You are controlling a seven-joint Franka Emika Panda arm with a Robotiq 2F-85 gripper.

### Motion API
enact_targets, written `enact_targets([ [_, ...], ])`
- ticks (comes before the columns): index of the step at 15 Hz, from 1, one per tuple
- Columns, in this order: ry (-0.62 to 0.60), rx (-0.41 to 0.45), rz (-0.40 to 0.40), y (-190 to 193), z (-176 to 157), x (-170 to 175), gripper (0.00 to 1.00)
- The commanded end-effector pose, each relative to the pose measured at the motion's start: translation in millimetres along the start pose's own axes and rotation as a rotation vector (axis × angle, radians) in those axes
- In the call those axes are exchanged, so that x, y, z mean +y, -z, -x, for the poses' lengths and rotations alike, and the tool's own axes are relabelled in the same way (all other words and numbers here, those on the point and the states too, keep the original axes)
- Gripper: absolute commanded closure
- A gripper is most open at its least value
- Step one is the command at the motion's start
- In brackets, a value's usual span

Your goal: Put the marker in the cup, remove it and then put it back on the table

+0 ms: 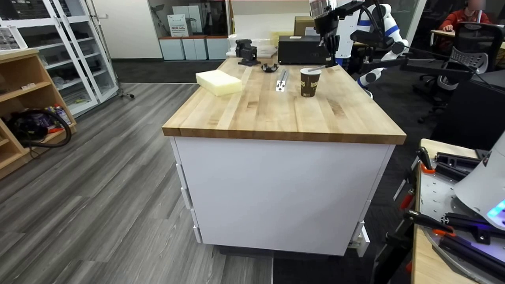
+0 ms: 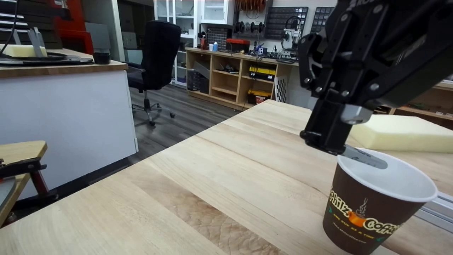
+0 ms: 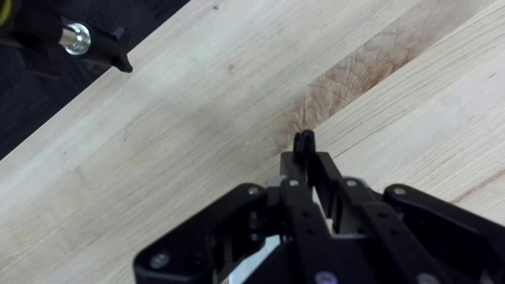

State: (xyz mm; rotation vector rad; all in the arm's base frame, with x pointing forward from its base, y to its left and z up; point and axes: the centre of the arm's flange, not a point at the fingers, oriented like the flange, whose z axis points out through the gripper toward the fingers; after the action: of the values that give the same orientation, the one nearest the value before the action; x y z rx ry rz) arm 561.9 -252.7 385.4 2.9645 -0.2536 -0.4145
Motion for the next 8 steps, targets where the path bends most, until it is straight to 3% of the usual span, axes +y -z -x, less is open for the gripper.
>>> enact_targets([
  [1,0.012,-0.039,-0.027,7.4,-11.8,5.6,0.96],
  [8,0.014,-0.057,-0.024,6.4,-16.8,6.2,0.96],
])
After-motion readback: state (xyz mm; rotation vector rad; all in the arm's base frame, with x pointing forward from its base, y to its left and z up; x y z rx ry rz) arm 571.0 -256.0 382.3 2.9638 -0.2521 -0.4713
